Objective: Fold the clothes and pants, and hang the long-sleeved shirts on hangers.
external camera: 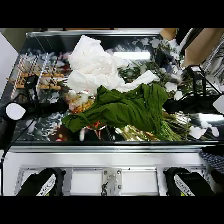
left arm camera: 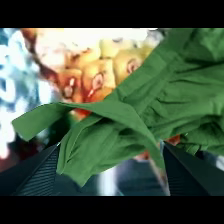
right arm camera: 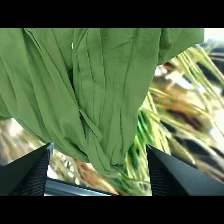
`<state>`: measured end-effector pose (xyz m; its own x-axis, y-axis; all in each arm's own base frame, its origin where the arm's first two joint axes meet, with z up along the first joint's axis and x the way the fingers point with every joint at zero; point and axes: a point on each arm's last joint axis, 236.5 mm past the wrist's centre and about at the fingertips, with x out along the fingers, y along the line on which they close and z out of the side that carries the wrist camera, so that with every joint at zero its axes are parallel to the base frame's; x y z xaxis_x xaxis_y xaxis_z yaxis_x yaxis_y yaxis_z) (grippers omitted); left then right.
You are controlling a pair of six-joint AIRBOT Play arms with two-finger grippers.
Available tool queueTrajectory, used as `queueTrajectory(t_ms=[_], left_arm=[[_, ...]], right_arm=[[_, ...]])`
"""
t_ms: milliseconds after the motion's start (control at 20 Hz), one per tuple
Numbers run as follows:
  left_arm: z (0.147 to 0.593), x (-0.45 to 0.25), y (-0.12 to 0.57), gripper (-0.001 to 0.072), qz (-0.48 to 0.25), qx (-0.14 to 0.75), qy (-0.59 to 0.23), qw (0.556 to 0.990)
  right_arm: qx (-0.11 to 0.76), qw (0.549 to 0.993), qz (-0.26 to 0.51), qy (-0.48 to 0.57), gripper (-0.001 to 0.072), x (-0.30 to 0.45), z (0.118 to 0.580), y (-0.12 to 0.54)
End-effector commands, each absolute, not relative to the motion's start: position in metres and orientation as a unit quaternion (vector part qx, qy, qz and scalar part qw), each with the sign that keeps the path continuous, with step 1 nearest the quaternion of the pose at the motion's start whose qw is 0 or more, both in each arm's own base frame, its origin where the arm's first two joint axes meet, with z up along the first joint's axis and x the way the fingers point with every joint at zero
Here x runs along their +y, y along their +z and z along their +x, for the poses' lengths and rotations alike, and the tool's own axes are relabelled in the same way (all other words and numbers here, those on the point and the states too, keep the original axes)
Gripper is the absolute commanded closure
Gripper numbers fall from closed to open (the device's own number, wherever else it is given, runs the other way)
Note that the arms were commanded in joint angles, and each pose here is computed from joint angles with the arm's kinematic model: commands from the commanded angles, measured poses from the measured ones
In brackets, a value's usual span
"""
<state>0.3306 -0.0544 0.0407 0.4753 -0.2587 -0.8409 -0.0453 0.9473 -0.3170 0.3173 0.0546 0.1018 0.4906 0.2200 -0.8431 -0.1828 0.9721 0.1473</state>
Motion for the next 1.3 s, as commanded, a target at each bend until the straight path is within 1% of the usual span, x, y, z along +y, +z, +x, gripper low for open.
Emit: queueTrajectory(t_ms=[0,100,150,300,400,600,800,850,900,950,1000,1100,1150,1250], left_arm=[[0.358,-0.081,0.018,0.0019,-0.182,0.534,-0.124,0.817],[0.387,-0.118,0.007,0.0019,-0.211,0.534,-0.176,0.8],[0.402,-0.135,0.001,0.0031,-0.213,0.531,-0.192,0.797],[0.449,-0.177,-0.019,0.0035,-0.19,0.514,-0.21,0.81],[0.47,-0.203,-0.028,0.0035,-0.177,0.504,-0.223,0.815],[0.491,-0.245,-0.048,0.0035,-0.16,0.511,-0.251,0.806],[0.485,-0.261,-0.068,0.0037,-0.172,0.557,-0.258,0.771],[0.483,-0.261,-0.069,0.013,-0.175,0.563,-0.257,0.766],[0.482,-0.259,-0.068,0.0378,-0.177,0.566,-0.256,0.763],[0.482,-0.256,-0.067,0.0557,-0.179,0.568,-0.255,0.762],[0.48,-0.253,-0.064,0.0692,-0.18,0.571,-0.256,0.759],[0.482,-0.246,-0.042,0.0692,-0.189,0.562,-0.255,0.764],[0.488,-0.241,-0.019,0.0692,-0.192,0.541,-0.257,0.777],[0.509,-0.225,0.06,0.0692,-0.193,0.469,-0.267,0.82]], right_arm=[[0.486,0.866,0.02,0.118,0.0089,0.056,0.316,0.105],[0.486,0.865,0.022,0.12,0.0089,0.057,0.316,0.105],[0.486,0.865,0.022,0.12,0.0089,0.057,0.316,0.105],[0.486,0.865,0.022,0.12,0.0089,0.057,0.316,0.105],[0.486,0.865,0.022,0.12,0.0089,0.057,0.316,0.105],[0.486,0.865,0.022,0.12,0.0089,0.057,0.316,0.105],[0.485,0.865,0.026,0.123,0.0089,0.059,0.316,0.106],[0.485,0.865,0.026,0.123,0.0088,0.059,0.316,0.106],[0.485,0.865,0.026,0.123,0.0089,0.059,0.316,0.106],[0.485,0.865,0.026,0.123,0.0089,0.059,0.316,0.106],[0.485,0.865,0.026,0.123,0.0089,0.059,0.316,0.106],[0.479,0.869,0.026,0.122,0.0089,0.059,0.318,0.108],[0.465,0.877,0.026,0.12,0.0089,0.058,0.322,0.115],[0.398,0.91,0.025,0.114,0.0089,0.056,0.343,0.152]])
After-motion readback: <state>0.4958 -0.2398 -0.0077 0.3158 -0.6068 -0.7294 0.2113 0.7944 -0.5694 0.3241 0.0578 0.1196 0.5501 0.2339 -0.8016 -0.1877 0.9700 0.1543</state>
